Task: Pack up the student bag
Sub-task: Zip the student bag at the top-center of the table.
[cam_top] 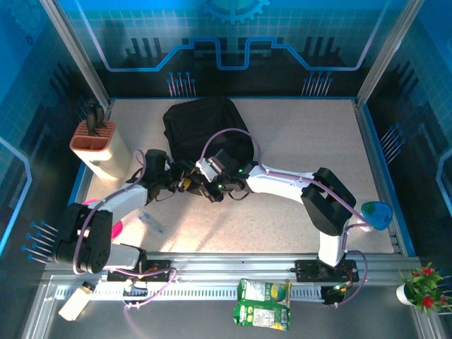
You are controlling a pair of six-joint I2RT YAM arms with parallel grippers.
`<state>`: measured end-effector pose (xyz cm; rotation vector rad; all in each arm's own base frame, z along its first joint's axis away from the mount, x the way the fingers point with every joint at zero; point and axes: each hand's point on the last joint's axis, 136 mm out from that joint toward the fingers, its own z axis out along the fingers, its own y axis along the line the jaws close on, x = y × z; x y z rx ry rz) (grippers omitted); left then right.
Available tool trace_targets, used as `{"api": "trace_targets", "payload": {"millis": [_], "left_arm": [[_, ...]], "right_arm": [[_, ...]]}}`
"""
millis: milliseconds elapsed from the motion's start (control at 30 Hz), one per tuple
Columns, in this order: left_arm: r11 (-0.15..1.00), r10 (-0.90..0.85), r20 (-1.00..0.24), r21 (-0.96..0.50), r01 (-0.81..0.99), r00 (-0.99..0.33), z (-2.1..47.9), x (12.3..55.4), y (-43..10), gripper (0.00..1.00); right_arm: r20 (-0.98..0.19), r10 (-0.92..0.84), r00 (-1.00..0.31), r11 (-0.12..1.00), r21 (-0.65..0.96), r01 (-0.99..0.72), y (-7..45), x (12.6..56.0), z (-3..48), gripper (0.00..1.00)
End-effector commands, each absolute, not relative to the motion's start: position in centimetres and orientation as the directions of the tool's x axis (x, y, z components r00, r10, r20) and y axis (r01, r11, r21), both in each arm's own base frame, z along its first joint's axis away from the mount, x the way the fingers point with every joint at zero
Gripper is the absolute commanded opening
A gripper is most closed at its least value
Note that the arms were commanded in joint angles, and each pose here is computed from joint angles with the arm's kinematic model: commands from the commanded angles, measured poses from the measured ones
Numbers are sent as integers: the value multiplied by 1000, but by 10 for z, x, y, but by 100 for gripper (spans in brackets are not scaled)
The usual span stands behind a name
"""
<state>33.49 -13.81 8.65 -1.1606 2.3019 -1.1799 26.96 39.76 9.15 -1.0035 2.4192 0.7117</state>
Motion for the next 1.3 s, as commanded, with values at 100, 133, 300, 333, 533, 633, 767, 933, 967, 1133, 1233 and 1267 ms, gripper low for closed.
{"api": "trace_targets", "payload": {"millis": [100,133,300,333,533,633,767,933,967,1133,1233,1267], "left_arm": [[314,-786,104,-781,-539,-609,75,344,-144,27],[320,-790,101,-773,-547,-605,71,345,-142,22],[341,-798,92,-745,-573,-595,56,346,-138,7],[342,-798,95,-742,-577,-595,54,346,-139,5],[349,-794,102,-730,-587,-599,44,348,-139,0],[357,-793,97,-727,-587,-602,43,349,-139,0],[372,-785,86,-728,-577,-614,46,350,-140,0],[395,-766,73,-730,-558,-638,51,352,-142,0],[400,-763,69,-730,-554,-643,51,352,-143,0],[439,-723,48,-739,-512,-689,59,358,-149,0],[468,-688,34,-742,-480,-725,65,366,-155,0],[478,-679,25,-744,-467,-734,67,369,-157,0]], "right_arm": [[-562,-470,-680,659,290,-694,388,271,100,6],[-564,-457,-688,677,282,-680,381,273,98,7],[-533,-392,-750,781,238,-577,342,283,84,5],[-527,-373,-763,804,228,-550,333,286,82,3],[-510,-281,-813,891,177,-419,294,301,78,3],[-508,-240,-827,915,166,-368,281,305,79,2],[-504,-189,-843,941,152,-302,262,308,78,1],[-484,-102,-869,976,122,-182,231,314,77,0],[-481,-83,-873,981,116,-157,224,316,77,0],[-480,0,-877,993,107,-58,192,324,81,0],[-501,-21,-865,990,108,-86,190,325,88,0],[-508,-31,-861,988,117,-104,193,324,92,0]]}}
